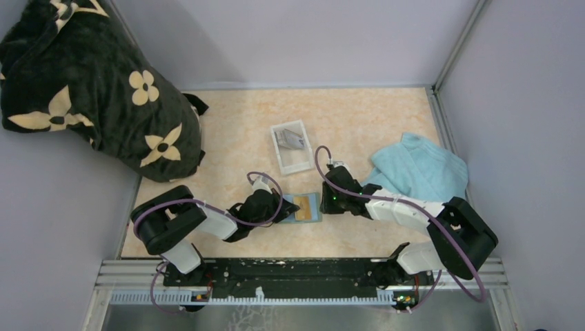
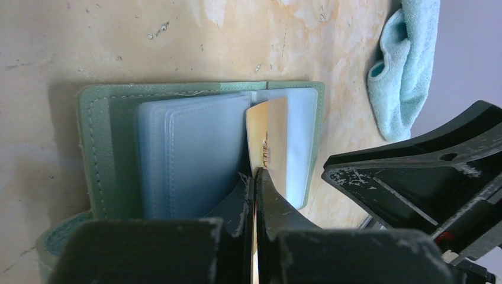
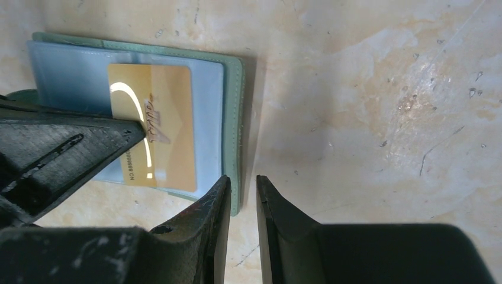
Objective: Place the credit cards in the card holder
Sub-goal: Insert the credit card into the card holder.
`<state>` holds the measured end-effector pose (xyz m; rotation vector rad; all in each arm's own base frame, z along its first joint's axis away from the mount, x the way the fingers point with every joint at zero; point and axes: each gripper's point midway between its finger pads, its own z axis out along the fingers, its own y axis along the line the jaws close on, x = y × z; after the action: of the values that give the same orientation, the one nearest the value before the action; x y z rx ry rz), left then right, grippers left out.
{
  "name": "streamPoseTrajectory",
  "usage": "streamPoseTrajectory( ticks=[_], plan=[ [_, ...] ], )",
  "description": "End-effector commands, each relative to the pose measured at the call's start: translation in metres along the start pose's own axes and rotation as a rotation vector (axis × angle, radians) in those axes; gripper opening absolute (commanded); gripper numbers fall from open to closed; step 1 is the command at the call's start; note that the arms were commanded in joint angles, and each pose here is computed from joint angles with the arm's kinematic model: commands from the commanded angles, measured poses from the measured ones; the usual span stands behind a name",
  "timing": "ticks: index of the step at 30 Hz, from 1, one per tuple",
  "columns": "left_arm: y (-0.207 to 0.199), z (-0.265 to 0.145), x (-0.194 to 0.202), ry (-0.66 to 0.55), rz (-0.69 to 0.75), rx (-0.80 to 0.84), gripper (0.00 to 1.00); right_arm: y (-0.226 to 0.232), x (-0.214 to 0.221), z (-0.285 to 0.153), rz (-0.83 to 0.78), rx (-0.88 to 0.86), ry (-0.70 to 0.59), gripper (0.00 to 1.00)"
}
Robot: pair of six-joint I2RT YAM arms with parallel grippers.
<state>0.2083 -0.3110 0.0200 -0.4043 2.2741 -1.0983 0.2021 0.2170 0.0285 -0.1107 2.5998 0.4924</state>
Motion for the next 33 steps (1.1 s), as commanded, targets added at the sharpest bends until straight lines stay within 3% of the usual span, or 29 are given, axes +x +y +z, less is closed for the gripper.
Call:
streamPoseTrajectory(
  ticks=[1,13,25,33],
  plan=[
    [0.076,-0.015,0.033,0.134,0.104,-0.249,0.00,0.025,-0.024,-0.006,-0.011,-0.064,-0.057,0.23],
    [0.074,-0.016,0.033,0.135,0.108,-0.239,0.00,0.021,-0.016,0.011,-0.013,-0.047,-0.034,0.22],
    [0.068,-0.018,0.034,0.147,0.116,-0.205,0.00,0.025,-0.010,0.020,-0.011,-0.062,0.001,0.02],
    [0.043,-0.016,0.041,0.179,0.128,-0.049,0.15,0.026,-0.003,0.022,-0.003,-0.074,0.025,0.00]
  ],
)
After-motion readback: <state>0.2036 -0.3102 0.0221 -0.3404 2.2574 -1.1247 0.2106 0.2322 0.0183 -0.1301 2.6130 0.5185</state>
